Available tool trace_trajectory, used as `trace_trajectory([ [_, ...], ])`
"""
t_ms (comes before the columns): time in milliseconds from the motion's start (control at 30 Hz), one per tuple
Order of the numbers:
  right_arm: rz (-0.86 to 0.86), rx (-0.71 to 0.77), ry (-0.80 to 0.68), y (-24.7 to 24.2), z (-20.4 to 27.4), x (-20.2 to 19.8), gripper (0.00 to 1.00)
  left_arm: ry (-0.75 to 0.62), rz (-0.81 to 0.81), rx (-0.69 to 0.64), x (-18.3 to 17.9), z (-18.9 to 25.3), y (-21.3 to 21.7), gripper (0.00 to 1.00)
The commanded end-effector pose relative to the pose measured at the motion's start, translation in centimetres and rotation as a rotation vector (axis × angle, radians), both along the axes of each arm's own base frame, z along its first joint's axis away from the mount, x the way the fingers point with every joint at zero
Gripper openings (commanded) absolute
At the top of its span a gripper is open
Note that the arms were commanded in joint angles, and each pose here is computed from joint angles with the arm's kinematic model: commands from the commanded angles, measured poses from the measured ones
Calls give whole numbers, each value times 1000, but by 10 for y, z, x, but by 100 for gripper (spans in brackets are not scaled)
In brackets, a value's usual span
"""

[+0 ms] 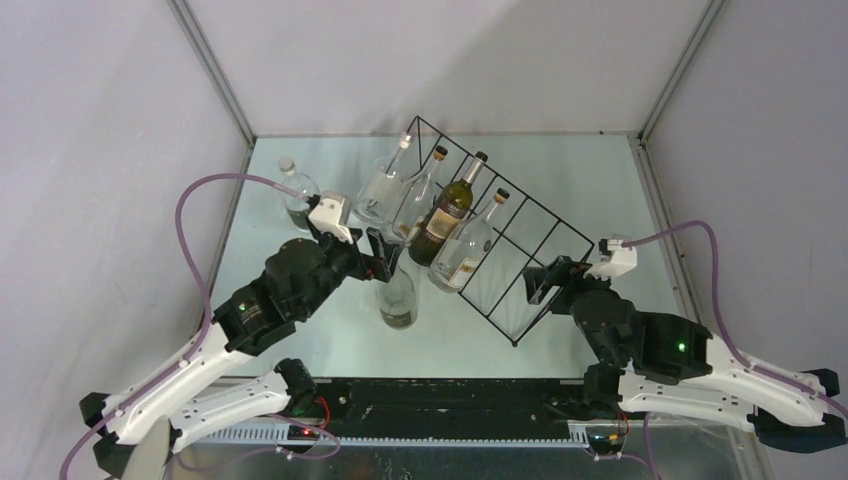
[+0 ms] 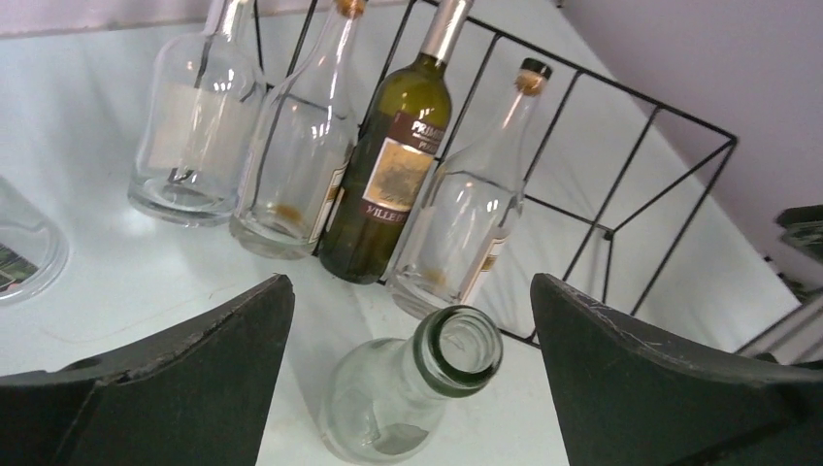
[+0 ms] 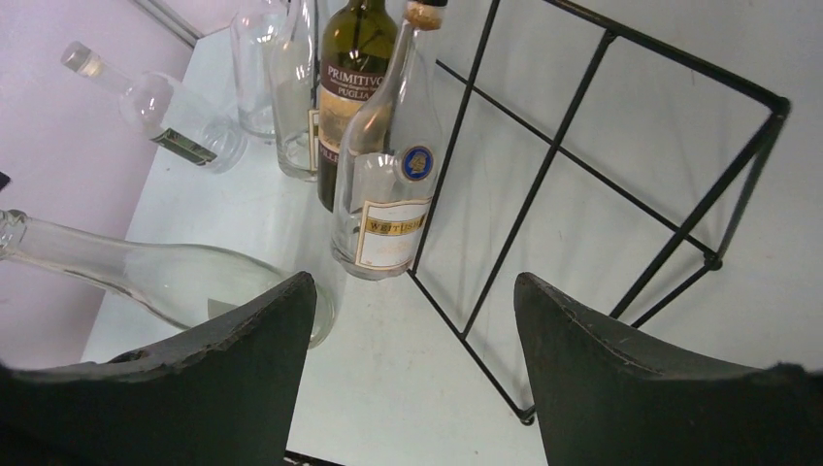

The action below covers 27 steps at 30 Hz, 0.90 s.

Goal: Take the wine bottle off the wine rack

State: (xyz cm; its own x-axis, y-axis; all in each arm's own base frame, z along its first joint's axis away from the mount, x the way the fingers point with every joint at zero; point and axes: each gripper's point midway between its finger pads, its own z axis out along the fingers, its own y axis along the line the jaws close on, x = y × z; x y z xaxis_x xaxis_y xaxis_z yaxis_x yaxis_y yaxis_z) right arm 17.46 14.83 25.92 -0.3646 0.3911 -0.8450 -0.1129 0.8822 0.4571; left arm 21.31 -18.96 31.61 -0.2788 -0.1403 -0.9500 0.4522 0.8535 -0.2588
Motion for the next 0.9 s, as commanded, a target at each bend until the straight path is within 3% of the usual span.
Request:
trace_trajectory([
  [0,-69,16,-9,-21,-3,1,78,-28,77,3,10,0,3,100],
  [233,-92,44,-21,-33,-6,0,77,-10,72,75,3,-22,-10,98],
  [433,-102,30,-18,-36,-10,0,77,6,86,109,5,-35,-15,83],
  [867,-107,11,-15,-36,-12,1,76,7,137,172,12,-55,-12,62],
])
